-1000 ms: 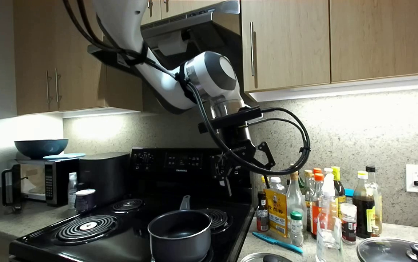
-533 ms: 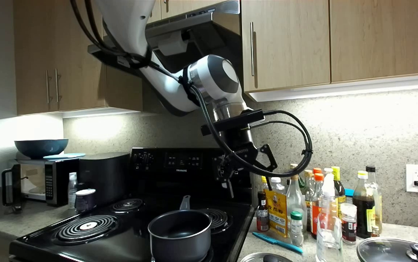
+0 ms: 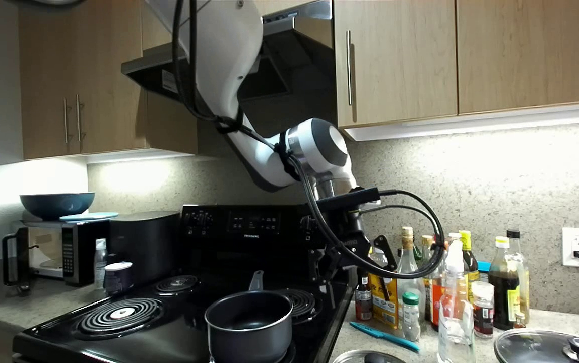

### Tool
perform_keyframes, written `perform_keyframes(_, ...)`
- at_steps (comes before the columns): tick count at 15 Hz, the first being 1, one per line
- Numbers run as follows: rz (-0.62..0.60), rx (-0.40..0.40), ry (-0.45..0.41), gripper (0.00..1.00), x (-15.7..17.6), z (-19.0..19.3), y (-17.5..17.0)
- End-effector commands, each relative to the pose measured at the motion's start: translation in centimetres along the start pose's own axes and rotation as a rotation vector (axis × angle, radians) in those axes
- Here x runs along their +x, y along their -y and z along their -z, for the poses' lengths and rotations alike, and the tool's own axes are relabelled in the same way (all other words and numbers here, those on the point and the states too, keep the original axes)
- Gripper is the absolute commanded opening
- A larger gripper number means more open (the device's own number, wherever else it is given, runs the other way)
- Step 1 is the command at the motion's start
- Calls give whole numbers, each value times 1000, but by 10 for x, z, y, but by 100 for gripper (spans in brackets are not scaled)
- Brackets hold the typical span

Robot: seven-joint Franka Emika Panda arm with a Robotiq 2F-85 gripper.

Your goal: Put the lid on the pot

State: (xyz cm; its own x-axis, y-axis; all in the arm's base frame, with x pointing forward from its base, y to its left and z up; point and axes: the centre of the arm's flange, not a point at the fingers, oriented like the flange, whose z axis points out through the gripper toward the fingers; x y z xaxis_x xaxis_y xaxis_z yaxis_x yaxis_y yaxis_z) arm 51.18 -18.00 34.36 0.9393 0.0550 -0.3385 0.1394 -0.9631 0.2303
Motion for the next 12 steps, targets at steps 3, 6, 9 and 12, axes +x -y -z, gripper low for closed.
perform_keyframes(3,-36,48,61,100,24,-6,-24)
perform_keyframes(6,-75,70,85,100,29,-17,-37)
perform_keyframes(9,-69,50,78,100,24,-19,-33)
perform_keyframes(12,-65,49,79,100,25,-20,-32)
